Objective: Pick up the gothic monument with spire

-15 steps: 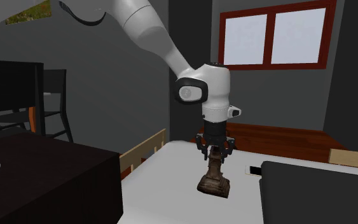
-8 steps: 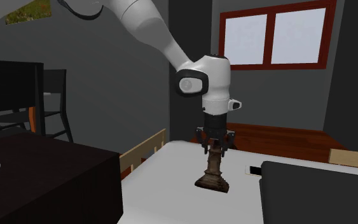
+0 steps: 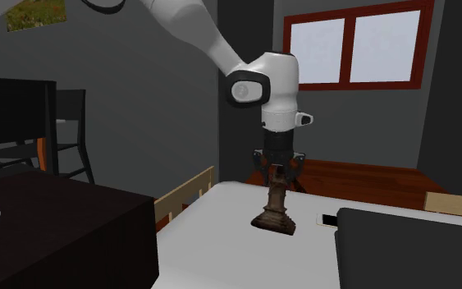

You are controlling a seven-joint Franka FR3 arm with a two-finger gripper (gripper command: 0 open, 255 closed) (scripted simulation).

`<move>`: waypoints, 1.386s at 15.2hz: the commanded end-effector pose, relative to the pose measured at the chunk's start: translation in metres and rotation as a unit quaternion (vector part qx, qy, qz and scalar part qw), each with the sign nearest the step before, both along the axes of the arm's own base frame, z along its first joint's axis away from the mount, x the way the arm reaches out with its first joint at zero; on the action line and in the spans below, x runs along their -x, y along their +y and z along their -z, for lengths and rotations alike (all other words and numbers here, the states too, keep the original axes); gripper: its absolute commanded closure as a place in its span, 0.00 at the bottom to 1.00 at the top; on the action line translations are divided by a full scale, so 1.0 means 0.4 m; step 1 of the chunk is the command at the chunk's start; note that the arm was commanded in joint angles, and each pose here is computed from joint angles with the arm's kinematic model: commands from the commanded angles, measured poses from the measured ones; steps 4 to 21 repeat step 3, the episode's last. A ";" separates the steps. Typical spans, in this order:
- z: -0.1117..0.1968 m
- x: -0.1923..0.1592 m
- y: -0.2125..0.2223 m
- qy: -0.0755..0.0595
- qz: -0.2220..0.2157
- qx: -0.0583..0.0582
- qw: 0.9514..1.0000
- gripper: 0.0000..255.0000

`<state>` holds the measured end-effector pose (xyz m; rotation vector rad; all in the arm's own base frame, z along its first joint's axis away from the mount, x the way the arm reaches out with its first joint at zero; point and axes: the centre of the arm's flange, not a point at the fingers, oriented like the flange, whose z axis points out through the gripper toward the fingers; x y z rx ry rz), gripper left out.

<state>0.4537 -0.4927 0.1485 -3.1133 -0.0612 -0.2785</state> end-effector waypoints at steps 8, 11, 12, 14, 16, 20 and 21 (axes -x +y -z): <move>-0.030 -0.003 0.002 0.000 0.000 0.000 1.000 1.00; -0.030 -0.003 0.002 0.000 0.000 0.000 1.000 1.00; -0.030 -0.003 0.002 0.000 0.000 0.000 1.000 1.00; -0.030 -0.003 0.002 0.000 0.000 0.000 1.000 1.00; -0.030 -0.003 0.002 0.000 0.000 0.000 1.000 1.00; -0.030 -0.003 0.002 0.000 0.000 0.000 1.000 1.00; -0.030 -0.003 0.002 0.000 0.000 0.000 1.000 1.00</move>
